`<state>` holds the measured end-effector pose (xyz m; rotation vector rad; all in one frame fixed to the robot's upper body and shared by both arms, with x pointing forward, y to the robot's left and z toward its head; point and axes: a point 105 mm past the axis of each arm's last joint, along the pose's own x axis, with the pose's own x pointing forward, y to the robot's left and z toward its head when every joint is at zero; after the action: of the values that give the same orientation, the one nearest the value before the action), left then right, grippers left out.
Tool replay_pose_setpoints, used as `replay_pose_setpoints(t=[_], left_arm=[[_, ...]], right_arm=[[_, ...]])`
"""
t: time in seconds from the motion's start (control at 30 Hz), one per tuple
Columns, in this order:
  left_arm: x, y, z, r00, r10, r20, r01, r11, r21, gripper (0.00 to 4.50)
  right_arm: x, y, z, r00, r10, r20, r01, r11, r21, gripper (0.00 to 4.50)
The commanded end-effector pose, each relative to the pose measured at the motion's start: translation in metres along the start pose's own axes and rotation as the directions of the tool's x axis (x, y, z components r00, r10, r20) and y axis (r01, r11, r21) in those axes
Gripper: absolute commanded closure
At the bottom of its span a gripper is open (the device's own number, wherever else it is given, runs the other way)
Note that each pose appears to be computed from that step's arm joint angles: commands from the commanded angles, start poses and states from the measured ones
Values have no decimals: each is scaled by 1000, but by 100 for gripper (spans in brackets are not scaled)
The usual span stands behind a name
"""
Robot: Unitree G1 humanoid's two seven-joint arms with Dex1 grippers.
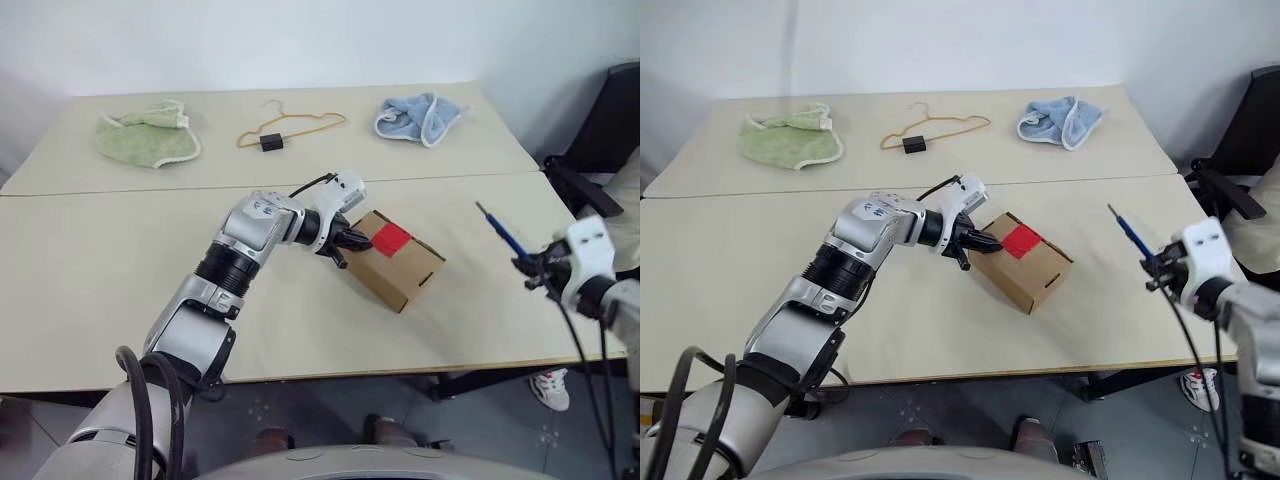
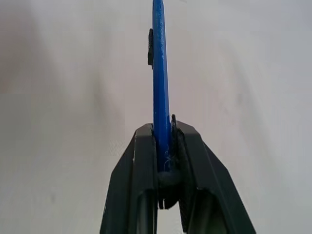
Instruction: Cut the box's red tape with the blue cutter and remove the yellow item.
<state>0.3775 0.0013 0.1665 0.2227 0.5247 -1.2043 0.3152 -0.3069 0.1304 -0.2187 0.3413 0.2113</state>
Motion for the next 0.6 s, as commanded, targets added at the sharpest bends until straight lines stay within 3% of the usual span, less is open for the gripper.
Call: replay_pose_setpoints(t=[0.03,0.23,0.6], left_arm=[[4,10,-34,990,48,-130,-55,997,-50,450],[4,9,-34,990,44,-132,-50,998,-46,450],[3,7,-36,991,38,-130,-45,998,-49,450]], right_arm=[[-2,5,8,998,1,60,0,1000,-14,435],[-1,30,-6,996,88,32,-89,996,9,435],[-44,36,33,992,99,83,-88,988,-129,62]])
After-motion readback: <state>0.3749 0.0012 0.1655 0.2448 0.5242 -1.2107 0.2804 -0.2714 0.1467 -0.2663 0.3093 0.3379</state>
